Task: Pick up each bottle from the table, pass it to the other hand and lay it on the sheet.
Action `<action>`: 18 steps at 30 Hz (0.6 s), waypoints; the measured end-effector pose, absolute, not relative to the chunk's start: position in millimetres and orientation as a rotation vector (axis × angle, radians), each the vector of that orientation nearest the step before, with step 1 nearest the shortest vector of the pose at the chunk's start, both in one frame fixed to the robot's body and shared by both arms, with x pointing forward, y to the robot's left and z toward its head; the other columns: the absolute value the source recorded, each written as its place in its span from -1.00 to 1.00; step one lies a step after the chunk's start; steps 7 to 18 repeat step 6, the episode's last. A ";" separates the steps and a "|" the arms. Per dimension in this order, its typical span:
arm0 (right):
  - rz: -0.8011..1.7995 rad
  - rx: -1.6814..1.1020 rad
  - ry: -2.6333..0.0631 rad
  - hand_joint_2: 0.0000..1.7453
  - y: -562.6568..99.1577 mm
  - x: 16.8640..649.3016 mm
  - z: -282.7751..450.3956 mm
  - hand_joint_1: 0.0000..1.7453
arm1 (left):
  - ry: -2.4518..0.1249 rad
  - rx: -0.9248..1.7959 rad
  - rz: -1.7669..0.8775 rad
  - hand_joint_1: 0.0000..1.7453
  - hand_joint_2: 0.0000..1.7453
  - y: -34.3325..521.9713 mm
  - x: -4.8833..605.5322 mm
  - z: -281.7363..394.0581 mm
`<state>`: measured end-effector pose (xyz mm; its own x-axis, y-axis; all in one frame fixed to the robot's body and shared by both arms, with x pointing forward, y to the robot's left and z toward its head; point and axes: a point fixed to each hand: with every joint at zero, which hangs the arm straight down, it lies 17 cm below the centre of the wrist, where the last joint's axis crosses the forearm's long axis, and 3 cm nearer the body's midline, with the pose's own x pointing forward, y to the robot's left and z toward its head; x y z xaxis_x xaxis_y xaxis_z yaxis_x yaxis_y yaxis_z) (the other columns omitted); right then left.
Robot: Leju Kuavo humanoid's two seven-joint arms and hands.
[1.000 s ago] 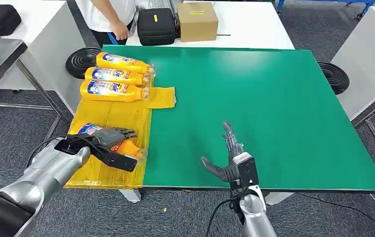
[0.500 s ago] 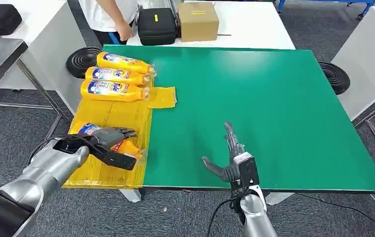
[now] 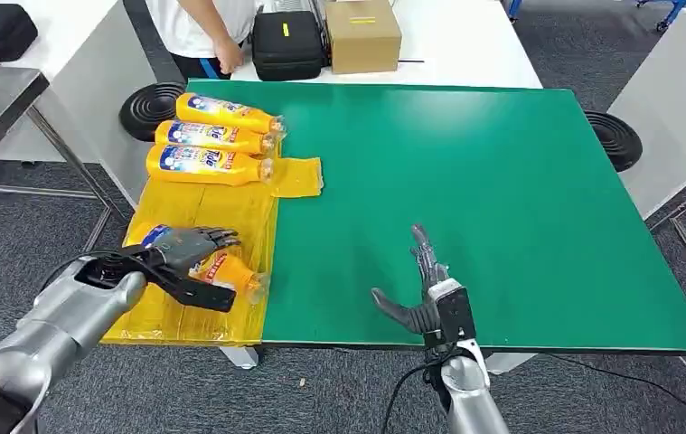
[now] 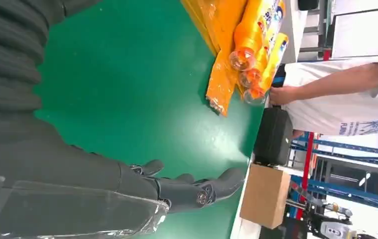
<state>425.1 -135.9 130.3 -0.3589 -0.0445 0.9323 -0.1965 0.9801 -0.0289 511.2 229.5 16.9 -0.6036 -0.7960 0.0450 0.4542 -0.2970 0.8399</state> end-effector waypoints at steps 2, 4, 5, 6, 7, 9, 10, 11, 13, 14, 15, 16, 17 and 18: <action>0.160 0.172 -1.934 1.00 -136.1 425.2 130.2 -1.00 | -1.103 0.504 -1.987 -1.00 1.00 234.1 511.5 19.9; 0.160 0.172 -1.934 1.00 -136.1 425.2 130.0 -1.00 | -1.106 0.511 -1.996 -1.00 1.00 235.2 511.6 22.3; 0.161 0.173 -1.934 1.00 -136.1 425.2 130.2 -1.00 | -1.108 0.514 -2.000 -1.00 1.00 235.8 511.4 23.2; 0.160 0.172 -1.934 1.00 -136.1 425.2 130.0 -1.00 | -1.107 0.516 -2.002 -1.00 1.00 236.7 511.3 23.3; 0.160 0.172 -1.934 1.00 -136.1 425.2 130.0 -1.00 | -1.107 0.516 -2.002 -1.00 1.00 236.7 511.3 23.3; 0.160 0.172 -1.934 1.00 -136.1 425.2 130.0 -1.00 | -1.107 0.516 -2.002 -1.00 1.00 236.7 511.3 23.3; 0.160 0.172 -1.934 1.00 -136.1 425.2 130.0 -1.00 | -1.107 0.516 -2.002 -1.00 1.00 236.7 511.3 23.3; 0.160 0.172 -1.934 1.00 -136.1 425.2 130.0 -1.00 | -1.107 0.516 -2.002 -1.00 1.00 236.7 511.3 23.3; 0.160 0.172 -1.934 1.00 -136.1 425.2 130.0 -1.00 | -1.107 0.516 -2.002 -1.00 1.00 236.7 511.3 23.3; 0.160 0.172 -1.934 1.00 -136.1 425.2 130.0 -1.00 | -1.107 0.516 -2.002 -1.00 1.00 236.7 511.3 23.3; 0.160 0.172 -1.934 1.00 -136.1 425.2 130.0 -1.00 | -1.107 0.516 -2.002 -1.00 1.00 236.7 511.3 23.3; 0.160 0.172 -1.934 1.00 -136.1 425.2 130.0 -1.00 | -1.107 0.516 -2.002 -1.00 1.00 236.7 511.3 23.3; 0.160 0.172 -1.934 1.00 -136.1 425.2 130.0 -1.00 | -1.107 0.516 -2.002 -1.00 1.00 236.7 511.3 23.3; 0.160 0.172 -1.934 1.00 -136.1 425.2 130.0 -1.00 | -1.107 0.516 -2.002 -1.00 1.00 236.7 511.3 23.3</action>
